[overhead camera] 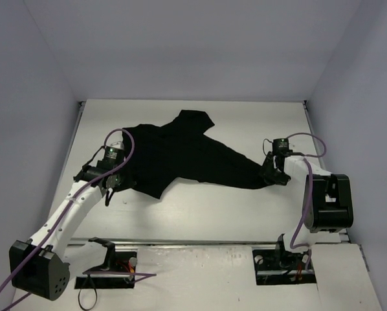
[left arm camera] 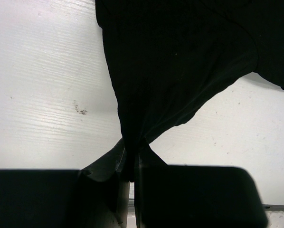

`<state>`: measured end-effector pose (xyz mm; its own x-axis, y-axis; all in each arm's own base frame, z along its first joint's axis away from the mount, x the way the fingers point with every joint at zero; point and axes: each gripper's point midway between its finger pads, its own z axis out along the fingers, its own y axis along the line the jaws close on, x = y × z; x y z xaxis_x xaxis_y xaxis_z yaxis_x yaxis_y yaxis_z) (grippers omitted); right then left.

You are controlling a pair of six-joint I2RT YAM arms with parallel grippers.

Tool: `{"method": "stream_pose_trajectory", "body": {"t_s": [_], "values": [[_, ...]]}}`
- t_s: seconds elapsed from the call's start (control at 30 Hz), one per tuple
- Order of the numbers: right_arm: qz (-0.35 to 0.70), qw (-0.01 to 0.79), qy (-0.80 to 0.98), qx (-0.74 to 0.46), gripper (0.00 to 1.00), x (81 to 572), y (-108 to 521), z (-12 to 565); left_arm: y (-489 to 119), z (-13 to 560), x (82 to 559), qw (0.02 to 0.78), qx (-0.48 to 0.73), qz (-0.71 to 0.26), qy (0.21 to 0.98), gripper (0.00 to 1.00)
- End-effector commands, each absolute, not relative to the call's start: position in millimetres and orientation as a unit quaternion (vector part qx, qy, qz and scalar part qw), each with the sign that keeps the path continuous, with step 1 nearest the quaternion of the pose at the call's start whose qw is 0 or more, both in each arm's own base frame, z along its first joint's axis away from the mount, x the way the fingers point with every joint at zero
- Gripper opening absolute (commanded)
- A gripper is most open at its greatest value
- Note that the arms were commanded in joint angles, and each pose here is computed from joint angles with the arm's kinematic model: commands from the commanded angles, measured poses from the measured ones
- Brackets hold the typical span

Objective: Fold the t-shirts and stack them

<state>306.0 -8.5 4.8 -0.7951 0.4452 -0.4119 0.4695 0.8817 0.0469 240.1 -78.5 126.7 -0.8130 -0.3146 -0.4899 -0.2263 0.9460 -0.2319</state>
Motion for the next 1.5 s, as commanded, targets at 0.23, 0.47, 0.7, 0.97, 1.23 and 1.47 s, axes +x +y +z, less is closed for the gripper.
{"method": "stream_pose_trajectory", "body": {"t_s": [0.23,0.47,0.7,0.97,1.23,1.47], "values": [[-0.041,0.165,0.954,0.247,0.11,281,-8,-23,-77,161,250,0.309,-0.136,-0.097,0.936,0.0],[-0.031,0.293,0.93,0.22,0.0,327,-5,73,-80,228,273,0.378,-0.122,-0.13,0.908,0.0],[0.007,0.461,0.866,0.194,0.0,371,2,251,-80,385,287,0.541,-0.085,-0.174,0.818,0.0],[0.094,0.625,0.764,0.132,0.0,367,24,442,-66,552,253,0.703,-0.074,-0.211,0.675,0.0],[0.145,0.722,0.673,0.07,0.0,322,39,559,-70,647,187,0.784,-0.019,-0.267,0.56,0.0],[0.161,0.753,0.635,0.063,0.0,282,40,592,-69,670,151,0.801,-0.008,-0.29,0.524,0.0]]}}
